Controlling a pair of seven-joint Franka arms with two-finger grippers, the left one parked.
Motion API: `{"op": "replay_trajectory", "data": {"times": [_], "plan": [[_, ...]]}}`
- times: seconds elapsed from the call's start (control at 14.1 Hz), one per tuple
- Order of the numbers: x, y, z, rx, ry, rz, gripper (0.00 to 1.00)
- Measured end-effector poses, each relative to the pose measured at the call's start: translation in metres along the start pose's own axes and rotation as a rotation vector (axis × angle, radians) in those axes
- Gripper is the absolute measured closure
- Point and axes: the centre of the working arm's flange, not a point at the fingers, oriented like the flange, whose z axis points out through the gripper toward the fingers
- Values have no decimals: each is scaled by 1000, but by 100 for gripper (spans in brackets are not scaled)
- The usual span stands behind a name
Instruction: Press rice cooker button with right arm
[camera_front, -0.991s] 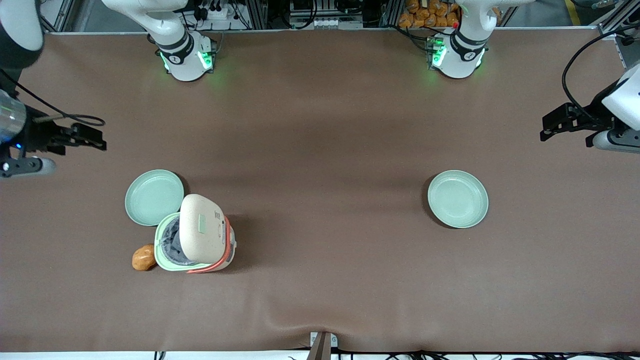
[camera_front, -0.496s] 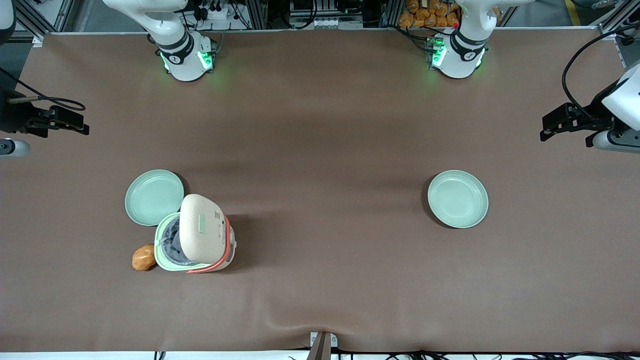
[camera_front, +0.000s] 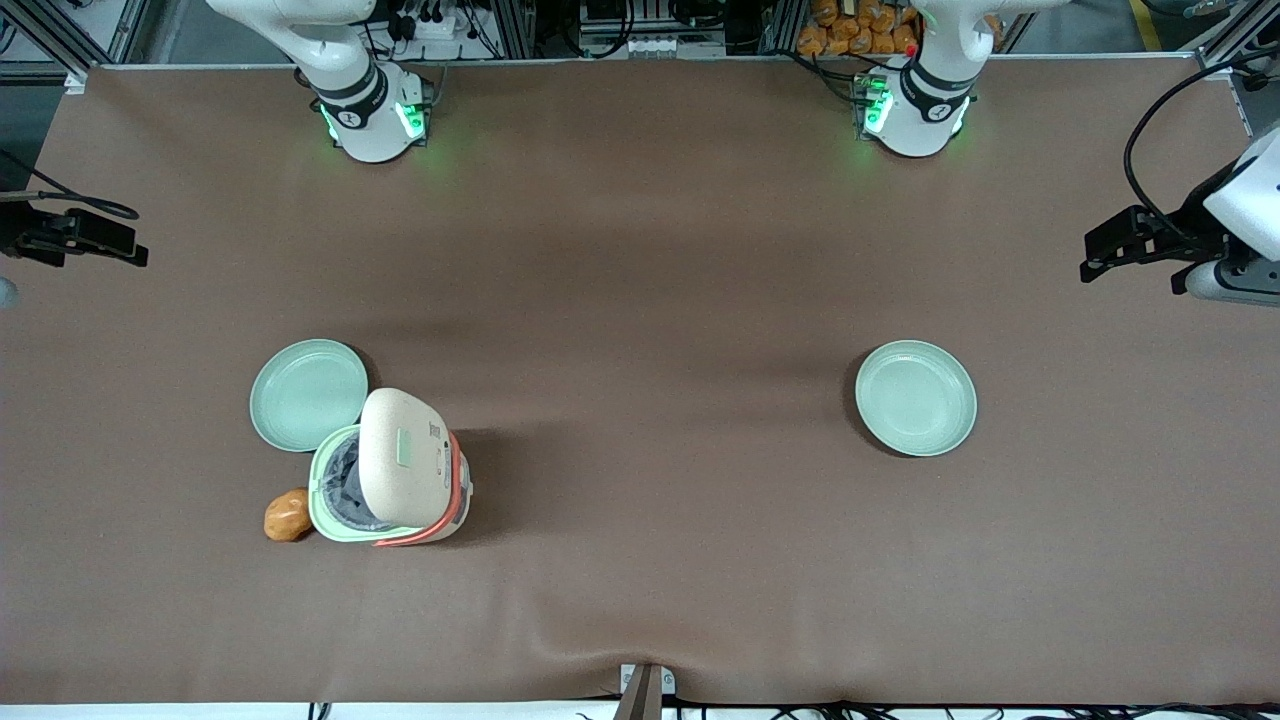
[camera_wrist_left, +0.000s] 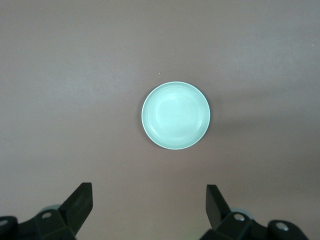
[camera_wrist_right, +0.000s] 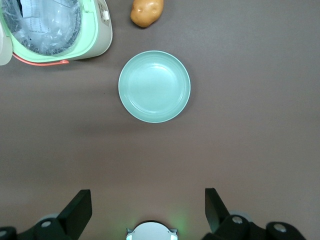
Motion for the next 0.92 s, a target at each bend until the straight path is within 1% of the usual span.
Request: {"op": "replay_trajectory", "data": {"times": [0.35,0.78,0.92], "plan": [[0,-1,0,0,2,-1,0],[-2,-8,-5,-3,14,-14,0],[-2,-8,-6,-10,16,-15,0]]}}
